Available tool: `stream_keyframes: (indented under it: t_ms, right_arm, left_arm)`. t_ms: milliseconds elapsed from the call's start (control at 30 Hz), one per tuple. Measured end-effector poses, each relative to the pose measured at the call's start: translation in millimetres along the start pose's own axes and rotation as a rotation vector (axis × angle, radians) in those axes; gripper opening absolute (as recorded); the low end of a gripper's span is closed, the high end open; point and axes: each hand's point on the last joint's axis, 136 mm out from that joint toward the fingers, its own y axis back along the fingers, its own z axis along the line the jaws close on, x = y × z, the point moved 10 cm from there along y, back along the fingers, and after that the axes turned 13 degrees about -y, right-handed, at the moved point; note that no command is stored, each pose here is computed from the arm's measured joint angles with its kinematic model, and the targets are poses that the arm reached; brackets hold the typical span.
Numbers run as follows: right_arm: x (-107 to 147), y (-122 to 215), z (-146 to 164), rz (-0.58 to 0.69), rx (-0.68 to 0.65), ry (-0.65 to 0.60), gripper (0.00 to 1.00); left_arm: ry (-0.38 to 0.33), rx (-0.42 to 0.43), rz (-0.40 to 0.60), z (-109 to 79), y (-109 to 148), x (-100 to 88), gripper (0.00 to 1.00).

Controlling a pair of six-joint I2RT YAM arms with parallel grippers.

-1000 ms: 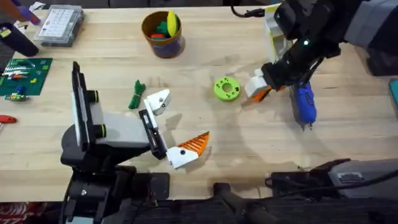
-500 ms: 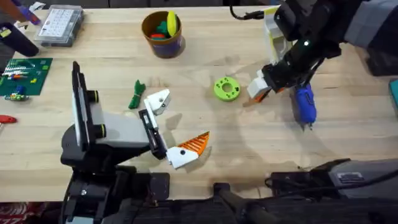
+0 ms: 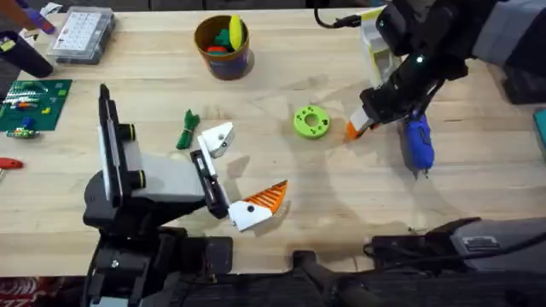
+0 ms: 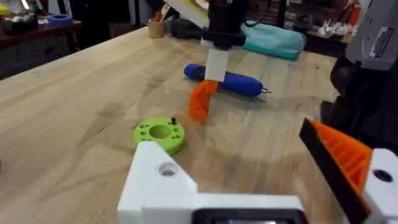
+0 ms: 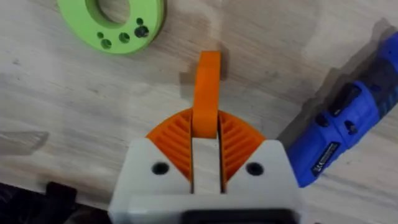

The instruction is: Pick up the gripper from the table and insert it into the empty holder that is missing its gripper. Then pick up a screw, insert it into the mounting hole, and use the screwdriver to tighten it. Finally, clean up the table by picking up the vegetable and placing it into the bucket.

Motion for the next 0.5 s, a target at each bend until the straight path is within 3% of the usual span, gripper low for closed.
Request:
stream_keyframes:
  t_ms: [133,500]
  right_arm:
    - [-0.3,0.3,-0.1,-0.004,0.002,0.003,0.018]
    - [-0.5,0.5,-0.1,-0.007,0.002,0.004,0.012]
  left_arm:
    - [0.000,0.000,0.000,0.0,0.0,0.0,0.990]
    - [0.000,0.000,0.000,0.0,0.0,-0.1,0.990]
